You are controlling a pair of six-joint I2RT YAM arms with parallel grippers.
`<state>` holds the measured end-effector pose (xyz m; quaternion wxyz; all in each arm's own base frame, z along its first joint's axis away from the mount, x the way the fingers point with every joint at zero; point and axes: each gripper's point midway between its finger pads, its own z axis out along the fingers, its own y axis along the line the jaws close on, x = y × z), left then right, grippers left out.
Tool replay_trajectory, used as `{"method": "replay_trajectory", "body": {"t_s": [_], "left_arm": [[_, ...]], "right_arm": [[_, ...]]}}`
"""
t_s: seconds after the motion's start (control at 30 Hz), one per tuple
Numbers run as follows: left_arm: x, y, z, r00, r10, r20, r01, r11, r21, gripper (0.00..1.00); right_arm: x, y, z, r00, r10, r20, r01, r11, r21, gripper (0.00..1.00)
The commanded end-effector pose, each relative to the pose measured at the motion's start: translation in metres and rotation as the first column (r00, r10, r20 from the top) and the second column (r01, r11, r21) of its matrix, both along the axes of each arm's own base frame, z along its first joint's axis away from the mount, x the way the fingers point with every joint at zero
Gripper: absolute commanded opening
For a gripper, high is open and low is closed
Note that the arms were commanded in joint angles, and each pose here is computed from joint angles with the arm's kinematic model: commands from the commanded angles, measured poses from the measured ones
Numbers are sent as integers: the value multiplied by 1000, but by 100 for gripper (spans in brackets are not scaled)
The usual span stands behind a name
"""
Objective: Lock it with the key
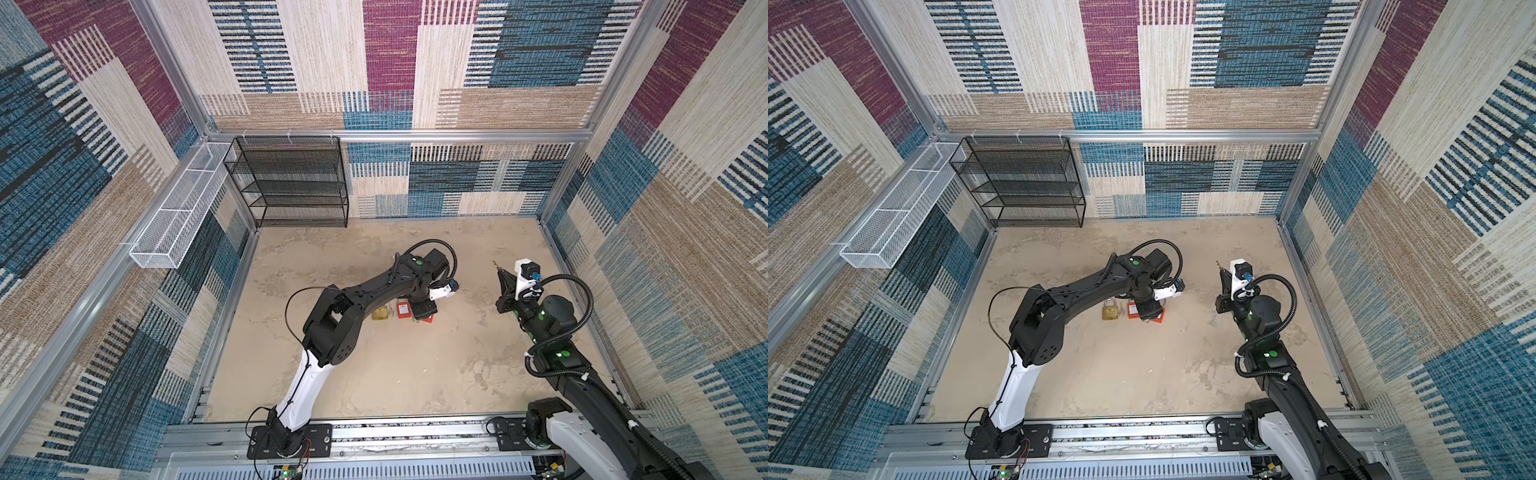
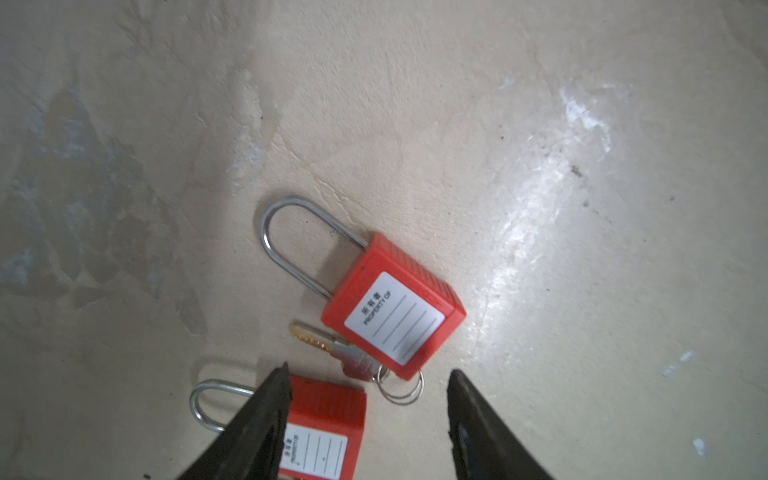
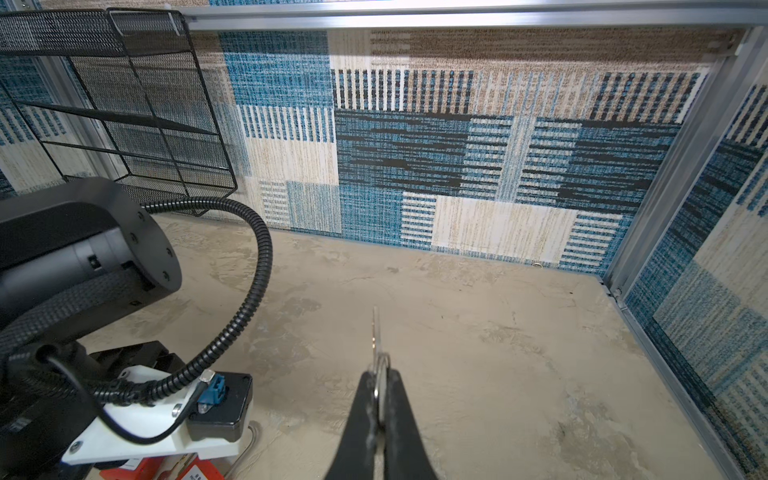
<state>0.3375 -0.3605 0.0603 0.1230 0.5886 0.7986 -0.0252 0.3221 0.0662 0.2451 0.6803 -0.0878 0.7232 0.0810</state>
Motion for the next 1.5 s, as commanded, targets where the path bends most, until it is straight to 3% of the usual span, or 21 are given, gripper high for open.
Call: {"method": "replay_trajectory", "body": {"t_s": [0.0, 0.4, 1.47], "left_arm": [[3, -5, 0, 999, 28, 21, -28, 999, -16, 62], [-6, -1, -4, 1000, 24, 4, -24, 1000, -5, 63], [7, -15, -15, 998, 48, 36, -48, 999, -1, 63]], "right_arm": [[1, -1, 11, 999, -6, 40, 6, 1000, 1, 0], [1, 0, 8, 999, 2, 36, -2, 1000, -1, 0], [1, -1, 8, 999, 1, 36, 0, 1000, -13, 0]]}}
